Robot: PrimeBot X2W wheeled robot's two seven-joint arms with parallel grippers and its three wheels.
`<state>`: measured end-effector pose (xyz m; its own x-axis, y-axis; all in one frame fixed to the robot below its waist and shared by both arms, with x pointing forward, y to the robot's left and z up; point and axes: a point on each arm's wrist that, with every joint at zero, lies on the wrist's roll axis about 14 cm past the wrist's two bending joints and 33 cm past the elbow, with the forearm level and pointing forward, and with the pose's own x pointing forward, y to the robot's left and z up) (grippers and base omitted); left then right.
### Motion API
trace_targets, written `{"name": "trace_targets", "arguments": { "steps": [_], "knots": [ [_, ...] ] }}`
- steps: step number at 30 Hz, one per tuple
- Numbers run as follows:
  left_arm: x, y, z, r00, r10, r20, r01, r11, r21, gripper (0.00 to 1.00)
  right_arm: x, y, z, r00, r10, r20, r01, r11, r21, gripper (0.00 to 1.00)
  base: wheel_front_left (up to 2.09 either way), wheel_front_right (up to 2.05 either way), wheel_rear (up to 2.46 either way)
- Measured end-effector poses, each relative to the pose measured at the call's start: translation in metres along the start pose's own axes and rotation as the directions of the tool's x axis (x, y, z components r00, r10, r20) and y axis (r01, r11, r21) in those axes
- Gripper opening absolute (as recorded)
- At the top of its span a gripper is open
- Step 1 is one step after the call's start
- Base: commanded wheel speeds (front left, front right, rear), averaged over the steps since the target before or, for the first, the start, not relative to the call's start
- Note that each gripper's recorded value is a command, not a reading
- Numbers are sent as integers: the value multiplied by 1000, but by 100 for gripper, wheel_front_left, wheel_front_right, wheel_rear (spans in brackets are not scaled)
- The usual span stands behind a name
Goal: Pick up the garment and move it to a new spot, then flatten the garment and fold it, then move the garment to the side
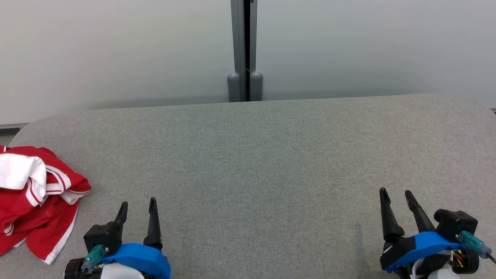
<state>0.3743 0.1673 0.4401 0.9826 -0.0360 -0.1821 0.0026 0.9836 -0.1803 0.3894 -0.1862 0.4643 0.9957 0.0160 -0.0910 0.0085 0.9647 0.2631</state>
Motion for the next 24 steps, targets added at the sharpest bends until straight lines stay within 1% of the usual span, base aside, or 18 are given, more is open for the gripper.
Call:
{"name": "trace_targets", "arguments": {
  "steps": [13,24],
  "knots": [
    [-2,-12,1,999,-49,15,47,989,140,100,-1,14,1,998,58,6,-57,989,-134,100,0,0,0],
    [0,-15,7,997,-65,46,53,973,223,100,0,12,8,997,65,33,-57,975,-215,100,0,0,0]
  ]
}}
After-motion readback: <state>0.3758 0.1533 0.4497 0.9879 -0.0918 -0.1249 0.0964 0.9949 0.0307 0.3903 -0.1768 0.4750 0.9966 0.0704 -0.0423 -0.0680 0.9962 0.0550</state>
